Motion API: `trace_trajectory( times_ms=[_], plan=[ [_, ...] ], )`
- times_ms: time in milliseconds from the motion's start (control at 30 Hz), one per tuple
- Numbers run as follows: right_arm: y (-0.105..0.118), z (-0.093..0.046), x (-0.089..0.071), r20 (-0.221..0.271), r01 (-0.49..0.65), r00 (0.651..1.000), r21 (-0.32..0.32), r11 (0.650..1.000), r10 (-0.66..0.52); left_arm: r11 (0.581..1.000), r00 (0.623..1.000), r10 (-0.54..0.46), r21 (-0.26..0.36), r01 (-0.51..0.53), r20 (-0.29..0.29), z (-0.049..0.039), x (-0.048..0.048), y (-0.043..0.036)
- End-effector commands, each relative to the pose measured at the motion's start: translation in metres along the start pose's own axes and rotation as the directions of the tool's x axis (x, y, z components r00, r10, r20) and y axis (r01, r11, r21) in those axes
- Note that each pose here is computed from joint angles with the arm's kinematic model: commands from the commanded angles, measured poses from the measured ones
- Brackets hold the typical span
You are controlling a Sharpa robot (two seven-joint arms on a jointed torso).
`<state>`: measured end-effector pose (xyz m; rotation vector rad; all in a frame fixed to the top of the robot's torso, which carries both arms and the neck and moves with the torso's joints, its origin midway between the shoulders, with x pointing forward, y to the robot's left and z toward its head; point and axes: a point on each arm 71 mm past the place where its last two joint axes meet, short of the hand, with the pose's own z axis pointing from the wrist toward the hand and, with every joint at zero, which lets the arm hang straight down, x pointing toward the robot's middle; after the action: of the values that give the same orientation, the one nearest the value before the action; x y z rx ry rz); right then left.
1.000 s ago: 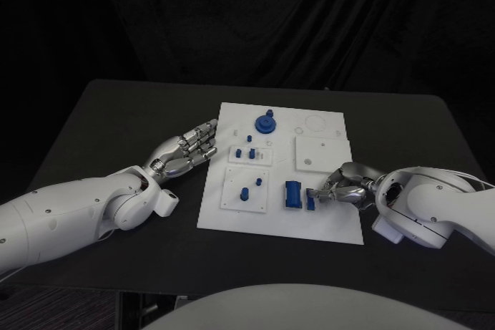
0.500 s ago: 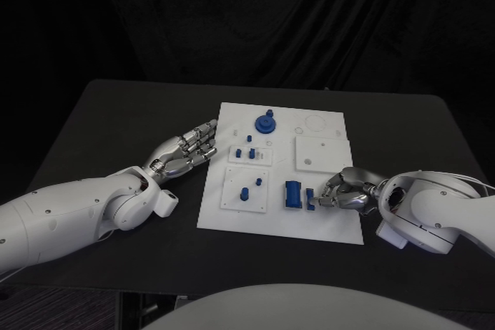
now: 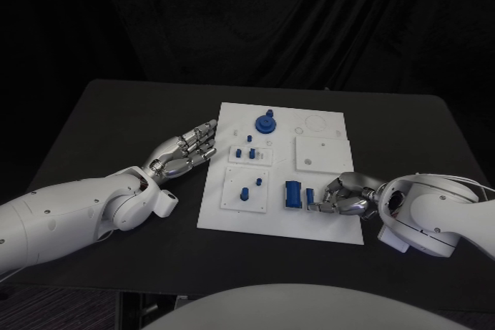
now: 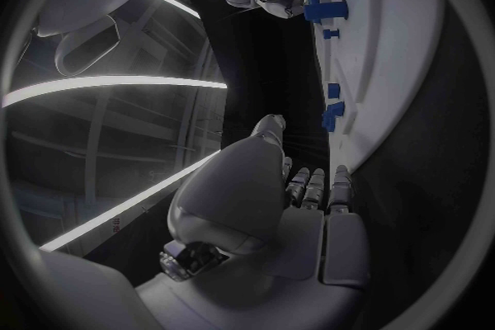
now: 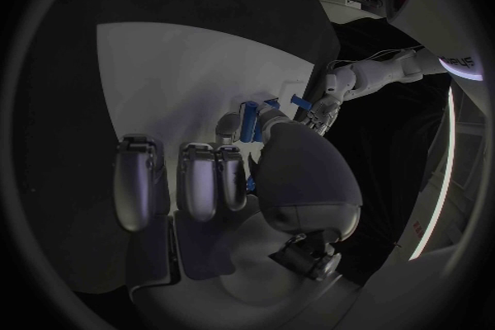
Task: Assemble the parts on the task board
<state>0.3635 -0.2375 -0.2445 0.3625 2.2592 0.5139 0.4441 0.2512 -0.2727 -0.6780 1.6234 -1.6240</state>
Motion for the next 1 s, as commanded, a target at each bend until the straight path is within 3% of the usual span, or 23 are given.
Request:
trace_trajectory(
  times_ms=[33, 1000],
  plan=[
    [-0.0005, 0.0, 0.0022, -0.012, 0.021, 1.0, -0.003, 1.0, -0.021, 0.995, 1.0, -0.008, 0.101, 0.009, -0.012, -0.0003, 0.0018, -0.0068],
    [-0.0011, 0.005, 0.0008, 0.013, 0.01, 1.0, -0.002, 1.0, -0.01, 0.995, 1.0, -0.011, 0.094, 0.012, -0.015, -0.0007, 0.002, -0.0056]
  ],
)
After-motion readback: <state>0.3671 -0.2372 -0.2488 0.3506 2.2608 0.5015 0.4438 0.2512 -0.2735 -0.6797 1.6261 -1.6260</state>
